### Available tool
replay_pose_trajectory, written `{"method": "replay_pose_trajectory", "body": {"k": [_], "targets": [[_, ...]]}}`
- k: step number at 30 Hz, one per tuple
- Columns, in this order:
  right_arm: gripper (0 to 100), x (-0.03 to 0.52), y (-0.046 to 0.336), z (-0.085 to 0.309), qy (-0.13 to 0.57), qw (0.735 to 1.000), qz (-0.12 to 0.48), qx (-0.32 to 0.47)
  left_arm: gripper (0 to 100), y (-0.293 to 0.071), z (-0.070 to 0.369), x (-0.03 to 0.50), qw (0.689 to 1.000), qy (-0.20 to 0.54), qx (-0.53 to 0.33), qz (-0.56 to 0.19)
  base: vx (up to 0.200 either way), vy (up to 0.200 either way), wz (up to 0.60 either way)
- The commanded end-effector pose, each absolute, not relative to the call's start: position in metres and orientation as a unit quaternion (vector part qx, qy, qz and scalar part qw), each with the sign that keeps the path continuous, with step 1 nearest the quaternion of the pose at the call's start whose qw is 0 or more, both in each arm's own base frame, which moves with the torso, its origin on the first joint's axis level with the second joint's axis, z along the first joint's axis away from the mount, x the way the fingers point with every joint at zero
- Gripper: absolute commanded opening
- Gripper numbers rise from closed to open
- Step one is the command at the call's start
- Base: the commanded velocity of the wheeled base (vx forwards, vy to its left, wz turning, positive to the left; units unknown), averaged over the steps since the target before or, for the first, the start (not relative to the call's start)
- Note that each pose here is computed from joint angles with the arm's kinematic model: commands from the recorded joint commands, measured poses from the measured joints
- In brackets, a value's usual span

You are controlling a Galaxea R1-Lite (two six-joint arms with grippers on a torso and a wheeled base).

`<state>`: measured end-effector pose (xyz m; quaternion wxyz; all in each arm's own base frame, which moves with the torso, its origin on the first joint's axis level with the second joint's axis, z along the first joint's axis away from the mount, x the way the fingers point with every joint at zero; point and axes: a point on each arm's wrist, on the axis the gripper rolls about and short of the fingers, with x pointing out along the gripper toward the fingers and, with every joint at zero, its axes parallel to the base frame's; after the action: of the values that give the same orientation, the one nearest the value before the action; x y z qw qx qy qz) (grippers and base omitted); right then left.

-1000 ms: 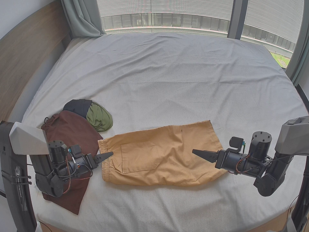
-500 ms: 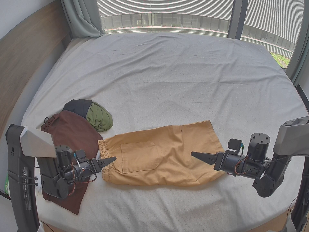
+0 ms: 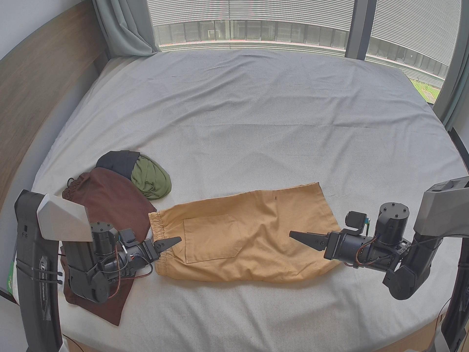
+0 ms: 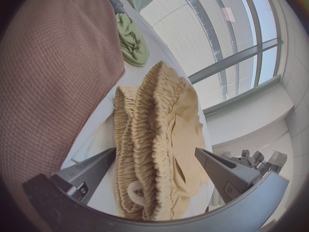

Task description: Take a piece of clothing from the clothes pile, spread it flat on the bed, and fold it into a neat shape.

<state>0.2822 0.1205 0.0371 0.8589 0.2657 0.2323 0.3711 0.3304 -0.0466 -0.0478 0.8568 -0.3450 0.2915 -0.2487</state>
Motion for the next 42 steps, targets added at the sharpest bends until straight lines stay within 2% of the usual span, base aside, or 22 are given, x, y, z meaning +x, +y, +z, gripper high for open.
{"method": "replay_pose_trajectory", "body": {"k": [1,8,19,20,39,42], "targets": [[100,0.282,0.121,0.036,0.234,0.858,0.371,0.266,100,-0.053,-0.048,0.332,0.856,0.292,-0.35,-0.245,0.0,0.0,0.0],[100,0.282,0.121,0.035,0.236,0.858,0.372,0.265,100,-0.063,-0.049,0.334,0.868,0.282,-0.346,-0.22,0.0,0.0,0.0],[100,0.282,0.122,0.036,0.235,0.858,0.371,0.265,100,-0.066,-0.049,0.333,0.867,0.284,-0.345,-0.221,0.0,0.0,0.0],[100,0.282,0.122,0.036,0.235,0.858,0.371,0.265,0,-0.067,-0.049,0.333,0.866,0.284,-0.346,-0.222,0.0,0.0,0.0],[100,0.283,0.12,0.033,0.237,0.86,0.367,0.265,0,-0.072,-0.045,0.325,0.861,0.294,-0.345,-0.229,0.0,0.0,0.0],[100,0.286,0.12,0.019,0.252,0.86,0.359,0.261,0,-0.071,-0.036,0.324,0.862,0.286,-0.346,-0.237,0.0,0.0,0.0]]}}
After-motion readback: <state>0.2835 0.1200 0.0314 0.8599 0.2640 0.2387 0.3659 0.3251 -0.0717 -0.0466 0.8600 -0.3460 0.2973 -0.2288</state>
